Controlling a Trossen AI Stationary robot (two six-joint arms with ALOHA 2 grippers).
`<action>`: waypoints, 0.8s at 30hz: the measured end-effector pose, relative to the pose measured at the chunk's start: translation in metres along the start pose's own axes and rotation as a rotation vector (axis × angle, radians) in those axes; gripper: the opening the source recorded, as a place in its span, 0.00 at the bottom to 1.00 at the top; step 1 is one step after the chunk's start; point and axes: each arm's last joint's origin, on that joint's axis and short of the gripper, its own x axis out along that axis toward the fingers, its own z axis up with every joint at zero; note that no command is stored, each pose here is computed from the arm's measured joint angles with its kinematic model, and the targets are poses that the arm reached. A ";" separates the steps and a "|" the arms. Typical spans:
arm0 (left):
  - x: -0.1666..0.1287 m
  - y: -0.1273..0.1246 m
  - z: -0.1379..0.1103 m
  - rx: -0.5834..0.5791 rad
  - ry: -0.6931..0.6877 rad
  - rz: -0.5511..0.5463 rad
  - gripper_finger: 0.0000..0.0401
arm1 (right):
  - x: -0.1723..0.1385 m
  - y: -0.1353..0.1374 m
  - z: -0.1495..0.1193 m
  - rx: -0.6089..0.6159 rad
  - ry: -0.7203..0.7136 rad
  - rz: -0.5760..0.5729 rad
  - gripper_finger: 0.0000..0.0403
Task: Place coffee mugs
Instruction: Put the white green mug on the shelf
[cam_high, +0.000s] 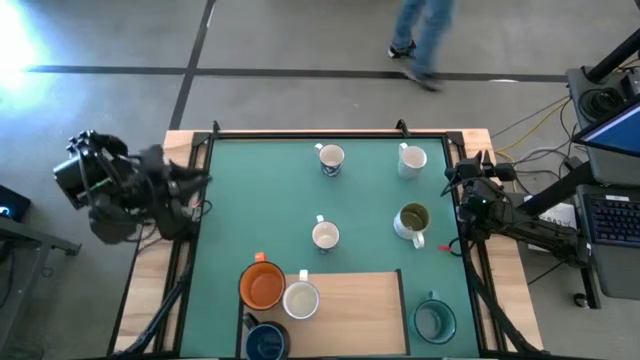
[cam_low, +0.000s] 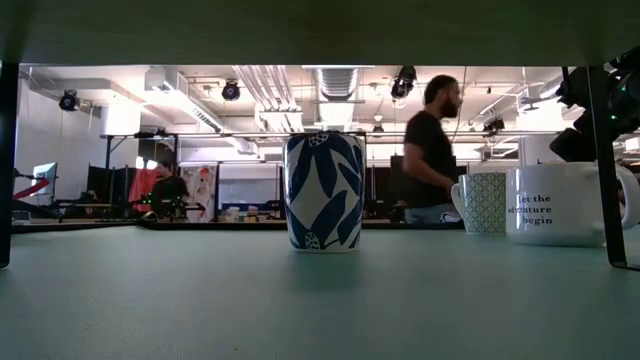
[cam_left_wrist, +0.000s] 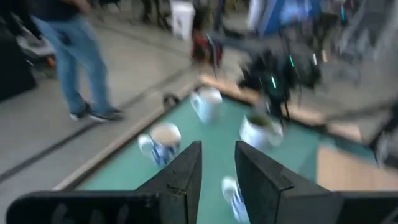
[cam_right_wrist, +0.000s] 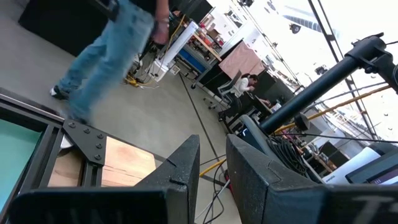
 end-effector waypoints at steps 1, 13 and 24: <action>-0.001 0.004 0.001 -0.005 -0.033 0.015 0.20 | 0.000 0.000 0.000 0.000 0.000 0.000 0.17; -0.006 0.029 0.013 -0.078 -0.187 0.097 0.20 | 0.000 0.000 -0.001 -0.415 0.012 -0.007 0.17; -0.010 0.044 0.014 -0.078 -0.140 0.058 0.20 | -0.003 0.010 0.010 -0.249 -0.422 0.295 0.17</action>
